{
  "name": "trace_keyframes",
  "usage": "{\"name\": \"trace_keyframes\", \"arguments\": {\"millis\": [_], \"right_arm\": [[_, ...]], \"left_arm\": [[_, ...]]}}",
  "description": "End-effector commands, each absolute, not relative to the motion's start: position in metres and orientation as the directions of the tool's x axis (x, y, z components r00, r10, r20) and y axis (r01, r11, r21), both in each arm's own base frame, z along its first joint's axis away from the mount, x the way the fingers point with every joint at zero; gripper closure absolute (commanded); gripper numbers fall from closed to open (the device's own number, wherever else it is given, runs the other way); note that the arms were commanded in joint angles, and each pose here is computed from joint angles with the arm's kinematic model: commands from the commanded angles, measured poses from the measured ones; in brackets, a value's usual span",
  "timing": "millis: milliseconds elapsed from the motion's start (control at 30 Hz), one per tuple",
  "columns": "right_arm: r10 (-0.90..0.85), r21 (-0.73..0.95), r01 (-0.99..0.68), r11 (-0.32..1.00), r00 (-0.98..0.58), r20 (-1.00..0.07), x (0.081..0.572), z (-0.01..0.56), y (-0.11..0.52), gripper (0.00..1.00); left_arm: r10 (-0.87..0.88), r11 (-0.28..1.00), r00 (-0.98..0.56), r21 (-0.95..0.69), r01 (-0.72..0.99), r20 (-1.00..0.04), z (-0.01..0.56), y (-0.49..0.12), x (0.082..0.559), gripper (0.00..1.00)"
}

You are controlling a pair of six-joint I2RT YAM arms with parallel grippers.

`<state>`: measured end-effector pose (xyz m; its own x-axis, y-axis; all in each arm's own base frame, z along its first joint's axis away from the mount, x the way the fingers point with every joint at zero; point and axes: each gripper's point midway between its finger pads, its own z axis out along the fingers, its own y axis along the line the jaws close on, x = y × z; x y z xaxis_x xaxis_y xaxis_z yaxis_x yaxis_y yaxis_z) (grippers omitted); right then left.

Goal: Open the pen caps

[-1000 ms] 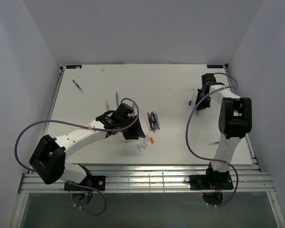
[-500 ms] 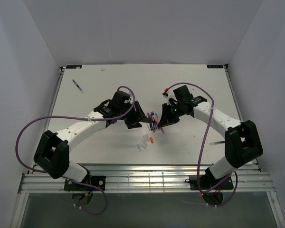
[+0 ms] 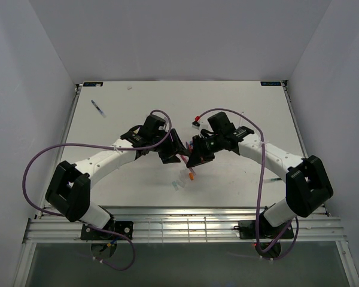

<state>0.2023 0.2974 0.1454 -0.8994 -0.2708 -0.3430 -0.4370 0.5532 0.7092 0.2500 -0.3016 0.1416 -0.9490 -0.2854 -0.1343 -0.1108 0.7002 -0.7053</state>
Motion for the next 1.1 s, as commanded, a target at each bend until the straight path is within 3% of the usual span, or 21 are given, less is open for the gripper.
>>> {"name": "trace_keyframes", "arguments": {"millis": [0,167,333,500,567,600,700,767,833,900,1067], "right_arm": [[-0.269,0.732,-0.466,0.497,-0.885,-0.38,0.198,0.162,0.309,0.92],[-0.258,0.72,-0.468,0.513,-0.883,-0.391,0.2,0.163,0.31,0.92],[-0.249,0.712,-0.465,0.526,-0.885,-0.395,0.203,0.162,0.311,0.92],[-0.253,0.705,-0.481,0.521,-0.876,-0.41,0.207,0.166,0.316,0.92],[-0.26,0.705,-0.483,0.519,-0.875,-0.408,0.207,0.166,0.318,0.87],[-0.268,0.702,-0.486,0.521,-0.874,-0.406,0.206,0.165,0.319,0.79],[-0.28,0.7,-0.495,0.515,-0.869,-0.408,0.207,0.164,0.324,0.69],[-0.286,0.7,-0.498,0.512,-0.867,-0.408,0.208,0.163,0.328,0.69],[-0.3,0.698,-0.504,0.508,-0.863,-0.406,0.206,0.161,0.331,0.77],[-0.319,0.689,-0.51,0.515,-0.86,-0.398,0.202,0.156,0.332,0.92],[-0.377,0.606,-0.544,0.58,-0.839,-0.392,0.182,0.137,0.315,0.92]], "left_arm": [[-0.288,0.676,-0.947,-0.731,-0.097,-0.141,0.158,-0.307,0.253,0.37],[-0.295,0.675,-0.945,-0.731,-0.1,-0.142,0.158,-0.306,0.253,0.49],[-0.296,0.673,-0.946,-0.732,-0.105,-0.136,0.158,-0.305,0.252,0.74],[-0.3,0.676,-0.944,-0.729,-0.107,-0.139,0.157,-0.304,0.252,0.89],[-0.302,0.677,-0.943,-0.728,-0.111,-0.137,0.157,-0.303,0.252,0.97],[-0.3,0.677,-0.944,-0.728,-0.11,-0.137,0.157,-0.303,0.251,1.0],[-0.304,0.674,-0.943,-0.73,-0.112,-0.135,0.159,-0.303,0.251,1.0],[-0.307,0.672,-0.942,-0.731,-0.115,-0.134,0.16,-0.303,0.252,1.0],[-0.312,0.671,-0.941,-0.732,-0.121,-0.131,0.161,-0.303,0.252,1.0],[-0.328,0.662,-0.937,-0.736,-0.14,-0.118,0.163,-0.301,0.254,1.0],[-0.45,0.606,-0.893,-0.736,-0.302,-0.004,0.159,-0.275,0.275,1.0]]}}
